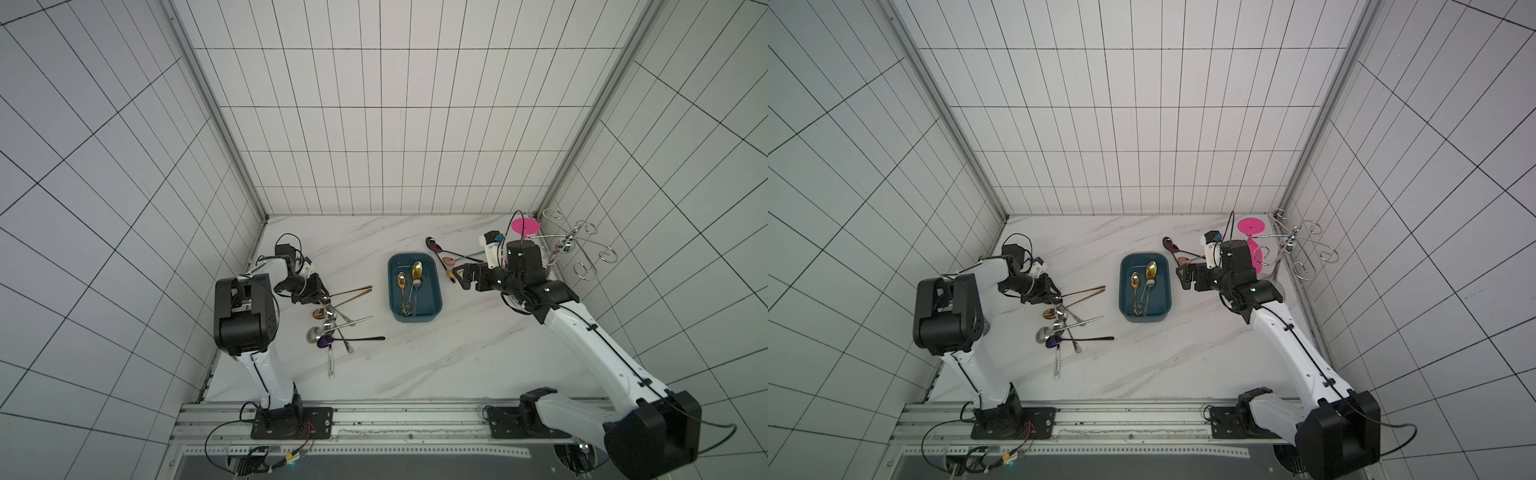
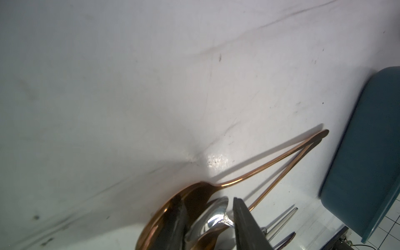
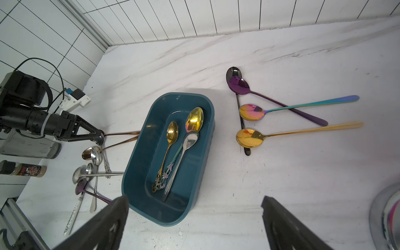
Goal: Put the spoon into the storage box
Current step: Pick up the spoon from the center of the board.
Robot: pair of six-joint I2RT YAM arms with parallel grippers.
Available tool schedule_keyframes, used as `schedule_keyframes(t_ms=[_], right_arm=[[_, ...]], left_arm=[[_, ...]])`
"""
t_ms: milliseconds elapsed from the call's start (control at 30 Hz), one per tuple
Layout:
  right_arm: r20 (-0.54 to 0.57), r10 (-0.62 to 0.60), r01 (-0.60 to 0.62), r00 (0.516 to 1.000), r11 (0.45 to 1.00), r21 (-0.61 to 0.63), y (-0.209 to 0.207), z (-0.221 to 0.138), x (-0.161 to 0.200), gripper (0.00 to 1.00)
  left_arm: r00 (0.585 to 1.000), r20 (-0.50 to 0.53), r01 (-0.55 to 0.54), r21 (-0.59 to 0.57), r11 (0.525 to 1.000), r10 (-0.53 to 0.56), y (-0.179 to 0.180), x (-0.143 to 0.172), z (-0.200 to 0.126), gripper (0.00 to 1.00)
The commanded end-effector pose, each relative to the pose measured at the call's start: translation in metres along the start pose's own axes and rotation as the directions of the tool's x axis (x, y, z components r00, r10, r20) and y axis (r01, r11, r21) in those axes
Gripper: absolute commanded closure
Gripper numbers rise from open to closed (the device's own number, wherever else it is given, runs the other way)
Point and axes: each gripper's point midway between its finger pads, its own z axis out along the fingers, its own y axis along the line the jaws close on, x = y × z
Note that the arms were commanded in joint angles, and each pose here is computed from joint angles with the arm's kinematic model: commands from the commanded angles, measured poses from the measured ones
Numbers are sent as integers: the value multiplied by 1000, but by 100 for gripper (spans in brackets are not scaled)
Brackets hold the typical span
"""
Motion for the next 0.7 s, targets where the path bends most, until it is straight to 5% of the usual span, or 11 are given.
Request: schedule_keyframes(t_ms=[0,233,667], right_arm=[[28,-7,7,1000,1000,-1,1,-11,-7,0],[23,-6,7,1000,1000,-9,2,-10,-6,0],[-19,36,-39,999,987,-158,30,4,-15,1]], left_arm=[[1000,7,-9,15,1000,9,-1,-6,1,71],[1000,27,-15,30,999,14,-7,-8,-5,100],[974,205,-130,151,980,98,-62,-24,-66,100]])
